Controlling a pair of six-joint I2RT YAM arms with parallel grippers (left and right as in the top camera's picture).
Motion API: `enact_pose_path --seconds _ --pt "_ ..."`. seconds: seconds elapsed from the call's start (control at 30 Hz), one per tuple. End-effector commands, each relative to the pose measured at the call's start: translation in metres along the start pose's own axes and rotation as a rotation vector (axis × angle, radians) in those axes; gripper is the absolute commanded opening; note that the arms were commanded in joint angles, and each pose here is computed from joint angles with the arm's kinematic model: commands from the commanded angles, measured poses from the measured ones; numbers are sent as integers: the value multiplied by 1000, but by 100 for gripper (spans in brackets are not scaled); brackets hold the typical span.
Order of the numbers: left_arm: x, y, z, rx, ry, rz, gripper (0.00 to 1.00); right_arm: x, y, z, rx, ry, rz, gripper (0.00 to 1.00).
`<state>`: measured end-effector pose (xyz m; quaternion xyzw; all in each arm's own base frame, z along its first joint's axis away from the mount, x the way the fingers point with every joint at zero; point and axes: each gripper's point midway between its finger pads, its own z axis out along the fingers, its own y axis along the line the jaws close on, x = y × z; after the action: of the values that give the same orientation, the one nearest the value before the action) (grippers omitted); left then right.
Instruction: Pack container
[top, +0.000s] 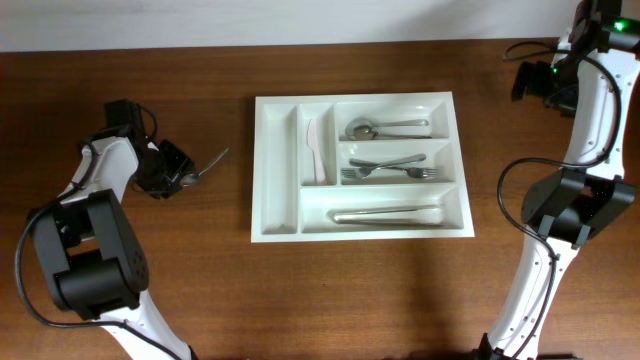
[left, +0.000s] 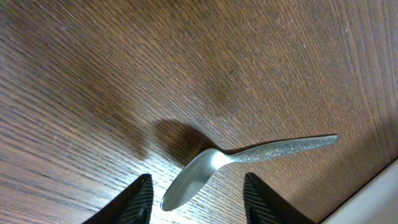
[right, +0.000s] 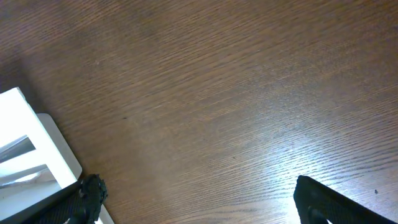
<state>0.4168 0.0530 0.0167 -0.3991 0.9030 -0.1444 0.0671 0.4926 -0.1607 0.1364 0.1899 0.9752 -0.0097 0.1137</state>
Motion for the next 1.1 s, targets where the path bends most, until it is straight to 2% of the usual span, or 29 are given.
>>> enact_pose_path --seconds 0.0,0.43,0.77,0.87,0.9,1.07 --pt "5 2 5 3 20 -14 43 -4 3 -13 -9 -32 -12 99" --pt "9 4 11 -11 17 -2 41 -4 3 -13 -9 -32 -12 99" --pt "16 -2 27 41 6 27 41 -4 3 -13 -9 -32 -12 99" --pt "15 -3 27 44 2 29 36 -4 3 -13 -9 -32 -12 99" --pt "15 -3 27 45 1 29 29 -4 3 -13 -9 -32 -12 99" --pt "15 -3 27 44 2 28 18 -4 3 -13 -9 -32 -12 99"
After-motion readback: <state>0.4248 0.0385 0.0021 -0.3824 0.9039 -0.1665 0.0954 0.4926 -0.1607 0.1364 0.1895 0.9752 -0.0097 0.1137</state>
